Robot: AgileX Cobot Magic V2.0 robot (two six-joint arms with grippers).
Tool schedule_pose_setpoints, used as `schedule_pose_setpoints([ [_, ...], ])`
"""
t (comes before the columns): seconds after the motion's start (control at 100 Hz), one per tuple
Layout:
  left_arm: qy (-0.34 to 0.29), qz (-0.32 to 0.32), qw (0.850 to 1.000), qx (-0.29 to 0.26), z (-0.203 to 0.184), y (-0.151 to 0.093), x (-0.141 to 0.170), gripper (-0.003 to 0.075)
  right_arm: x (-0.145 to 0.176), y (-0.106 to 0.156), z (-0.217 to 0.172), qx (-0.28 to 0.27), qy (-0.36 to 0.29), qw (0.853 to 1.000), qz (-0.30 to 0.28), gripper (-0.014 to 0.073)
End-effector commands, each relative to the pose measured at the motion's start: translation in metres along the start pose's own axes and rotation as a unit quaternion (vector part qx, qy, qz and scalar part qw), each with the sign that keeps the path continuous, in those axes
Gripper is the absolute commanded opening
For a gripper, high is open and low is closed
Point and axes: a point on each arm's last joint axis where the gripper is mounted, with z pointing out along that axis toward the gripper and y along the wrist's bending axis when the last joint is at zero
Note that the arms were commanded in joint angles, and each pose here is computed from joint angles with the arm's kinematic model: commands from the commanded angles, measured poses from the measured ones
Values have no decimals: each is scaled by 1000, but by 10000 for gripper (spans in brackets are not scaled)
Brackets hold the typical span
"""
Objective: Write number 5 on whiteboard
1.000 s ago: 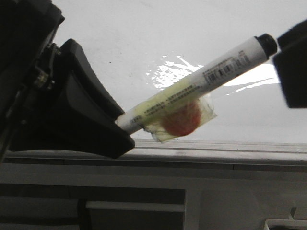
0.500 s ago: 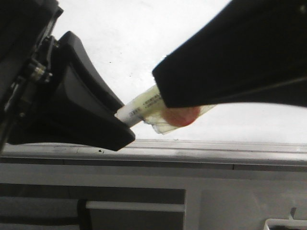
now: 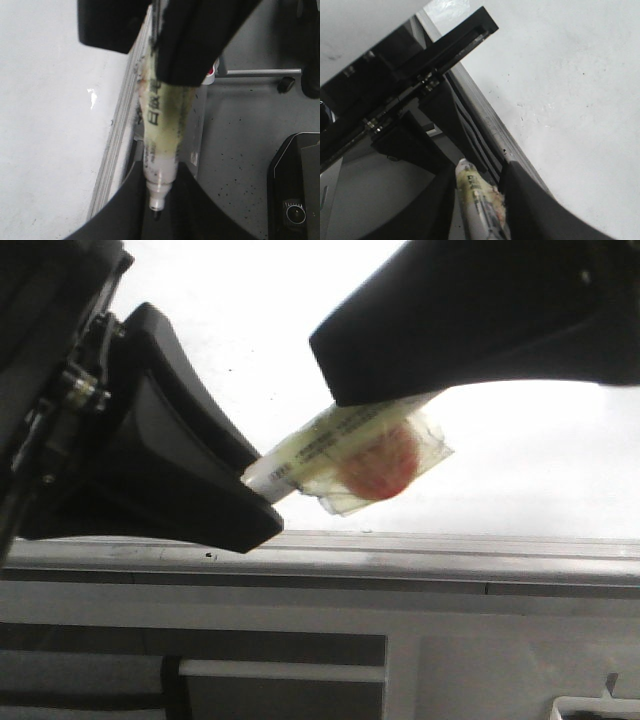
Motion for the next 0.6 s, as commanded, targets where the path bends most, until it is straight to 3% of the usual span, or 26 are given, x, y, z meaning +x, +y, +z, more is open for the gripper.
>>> schedule_pose_setpoints([
  [0.0,-57,-9,997,-44,-10,10,-17,-20,-16,-2,-4,10,-40,999,-12,192],
  [0.07,-57,-9,997,-44,-10,10,-17,-20,-15,-2,-4,9,-37,999,-12,211],
  [0.27,-58,-14,997,-43,-10,10,-18,-20,-13,-1,-3,4,-25,1000,-12,416],
  [0.59,-61,-26,997,-40,-10,10,-18,-20,-12,-1,-3,1,-17,1000,-12,419],
])
